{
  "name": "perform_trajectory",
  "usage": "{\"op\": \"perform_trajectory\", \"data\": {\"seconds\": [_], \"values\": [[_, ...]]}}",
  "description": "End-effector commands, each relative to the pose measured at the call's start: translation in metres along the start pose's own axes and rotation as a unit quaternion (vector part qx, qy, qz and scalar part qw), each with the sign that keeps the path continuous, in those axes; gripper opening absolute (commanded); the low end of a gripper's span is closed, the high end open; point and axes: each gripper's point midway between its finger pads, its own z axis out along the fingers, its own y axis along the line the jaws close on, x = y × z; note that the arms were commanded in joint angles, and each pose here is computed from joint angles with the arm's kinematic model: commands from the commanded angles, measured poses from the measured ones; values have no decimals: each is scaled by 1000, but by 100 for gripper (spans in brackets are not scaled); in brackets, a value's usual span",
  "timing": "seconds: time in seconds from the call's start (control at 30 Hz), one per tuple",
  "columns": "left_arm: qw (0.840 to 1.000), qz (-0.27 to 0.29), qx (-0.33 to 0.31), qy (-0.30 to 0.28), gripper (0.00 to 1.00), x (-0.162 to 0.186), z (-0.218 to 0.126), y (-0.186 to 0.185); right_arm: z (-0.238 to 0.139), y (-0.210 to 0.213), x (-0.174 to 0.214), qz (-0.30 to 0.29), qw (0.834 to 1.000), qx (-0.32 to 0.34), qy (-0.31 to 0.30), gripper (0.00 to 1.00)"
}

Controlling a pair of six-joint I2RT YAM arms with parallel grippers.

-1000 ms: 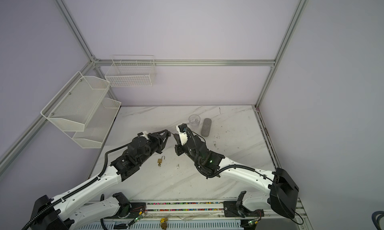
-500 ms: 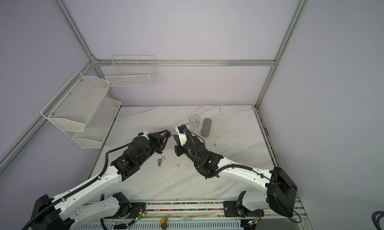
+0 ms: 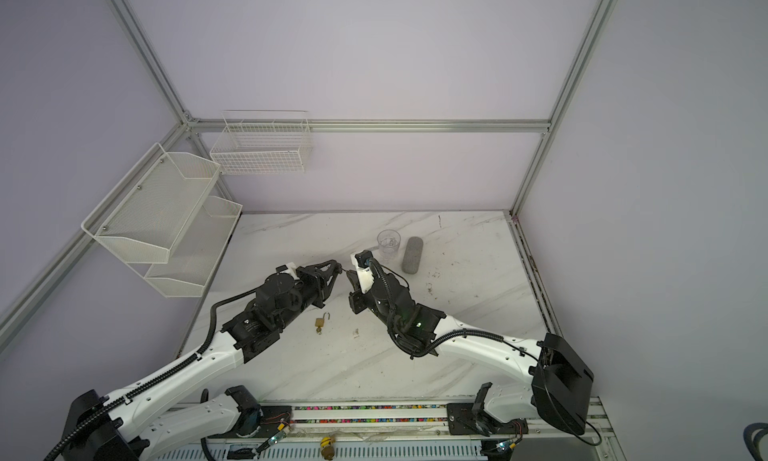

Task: Unlock with the key

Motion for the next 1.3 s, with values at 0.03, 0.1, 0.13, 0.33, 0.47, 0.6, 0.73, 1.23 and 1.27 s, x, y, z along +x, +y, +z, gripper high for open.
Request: {"op": "perform_trajectory", "data": {"seconds": [0.03, 0.1, 0.13, 0.33, 0.47, 0.6, 0.73, 1.23, 1.27], "values": [[999, -4, 44, 19, 0, 7, -2, -23, 6, 4, 1, -8, 1000, -3, -5, 0], [999, -3, 45, 20, 0, 7, -2, -25, 6, 4, 3, -8, 1000, -3, -4, 0], [999, -4, 46, 21, 0, 7, -3, -25, 6, 3, 2, -8, 1000, -2, -5, 0], [998, 4, 48, 32, 0, 12, -3, -28, 4, 9, -7, -11, 1000, -16, -17, 0], [997, 3, 46, 64, 0, 24, 0, -29, 2, 0, -15, -17, 999, 12, -34, 0], [995, 25, 38, 84, 0, 32, -1, -34, -3, -13, -25, -38, 997, 49, -54, 0], [994, 39, 31, 94, 0, 36, -3, -35, -5, -7, -31, -71, 995, 36, -57, 0], [994, 25, 47, 98, 0, 37, -3, -37, -8, 19, -31, 55, 995, -53, -66, 0], [994, 25, 48, 99, 0, 37, -4, -38, -7, 19, -28, 67, 994, -54, -62, 0]]}}
